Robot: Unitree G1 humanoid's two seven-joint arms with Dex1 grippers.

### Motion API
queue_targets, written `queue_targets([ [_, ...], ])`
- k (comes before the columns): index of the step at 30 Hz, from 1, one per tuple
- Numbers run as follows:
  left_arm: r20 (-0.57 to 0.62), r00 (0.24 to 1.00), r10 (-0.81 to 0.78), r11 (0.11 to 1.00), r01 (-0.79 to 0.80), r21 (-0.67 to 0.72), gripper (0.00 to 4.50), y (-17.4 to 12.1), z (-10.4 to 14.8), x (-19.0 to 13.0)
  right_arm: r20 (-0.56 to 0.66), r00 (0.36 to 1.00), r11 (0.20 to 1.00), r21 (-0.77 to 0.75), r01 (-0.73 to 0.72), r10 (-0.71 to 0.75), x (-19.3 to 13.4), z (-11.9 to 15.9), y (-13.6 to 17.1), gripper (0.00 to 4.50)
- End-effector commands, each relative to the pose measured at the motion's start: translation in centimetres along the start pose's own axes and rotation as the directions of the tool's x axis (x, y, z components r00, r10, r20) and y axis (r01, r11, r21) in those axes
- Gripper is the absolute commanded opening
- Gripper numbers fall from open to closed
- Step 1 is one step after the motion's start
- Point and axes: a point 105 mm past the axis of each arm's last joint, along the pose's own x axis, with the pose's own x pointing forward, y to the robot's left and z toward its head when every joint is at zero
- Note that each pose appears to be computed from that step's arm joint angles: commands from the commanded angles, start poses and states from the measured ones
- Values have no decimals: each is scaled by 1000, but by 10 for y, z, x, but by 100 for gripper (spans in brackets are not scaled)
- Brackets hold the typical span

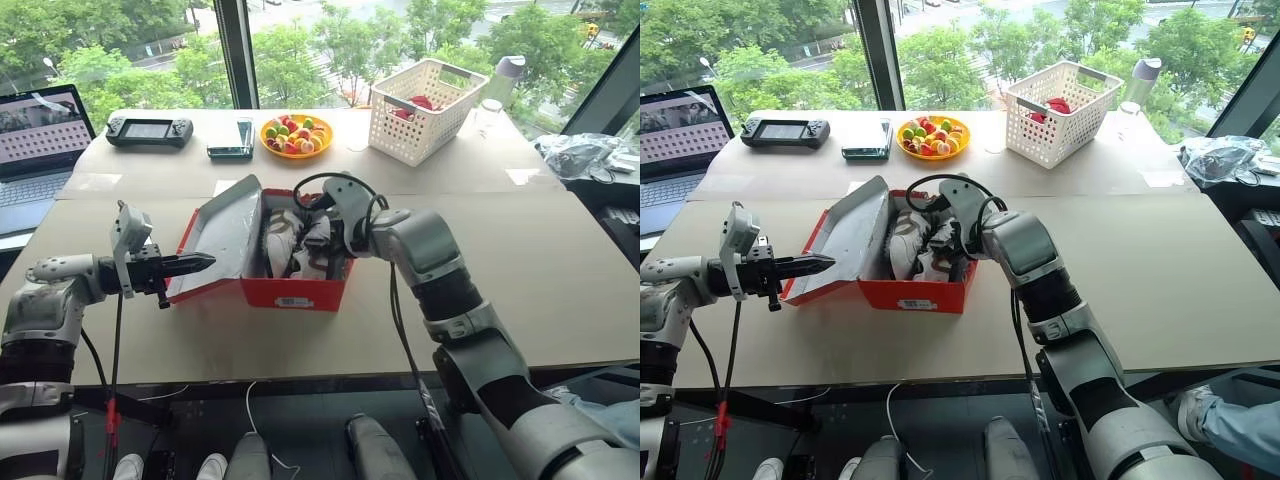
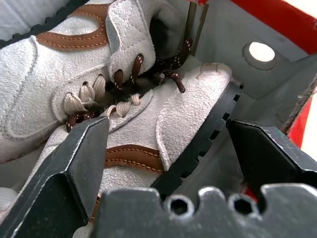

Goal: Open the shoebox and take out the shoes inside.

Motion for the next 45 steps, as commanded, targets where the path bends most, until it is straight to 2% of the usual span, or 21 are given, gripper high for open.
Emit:
queue_targets([
  [1,31,999,9,999,-10,40,0,1,12,-3,-42,999,999,41,-30,31,3,-9,0,449],
  [3,33,999,13,999,-14,39,0,2,12,-3,-37,999,999,44,-32,33,4,-6,-2,449],
  [6,35,999,16,999,-18,38,0,2,12,-4,-14,999,998,51,-32,32,4,3,-4,380],
  [14,36,999,27,999,-28,37,0,2,12,-6,1,999,998,40,-50,50,5,9,0,114],
  [20,36,999,33,999,-35,39,0,2,13,-8,25,998,996,72,-52,50,2,18,-1,114],
  [28,33,999,30,999,-32,44,0,3,16,-7,179,983,978,193,-76,41,-24,70,-2,114],
  [30,30,999,28,998,-30,47,0,3,17,-7,200,979,973,216,-83,39,-28,76,-1,114],
  [35,24,999,27,998,-28,50,0,4,17,-8,211,977,956,275,-96,38,-31,75,0,114],
  [40,21,999,27,998,-28,54,0,5,18,-7,203,979,908,407,-103,20,-29,61,-9,114],
  [45,13,1000,22,998,-23,58,0,5,19,-7,221,975,765,621,-167,33,-28,50,-18,114],
])
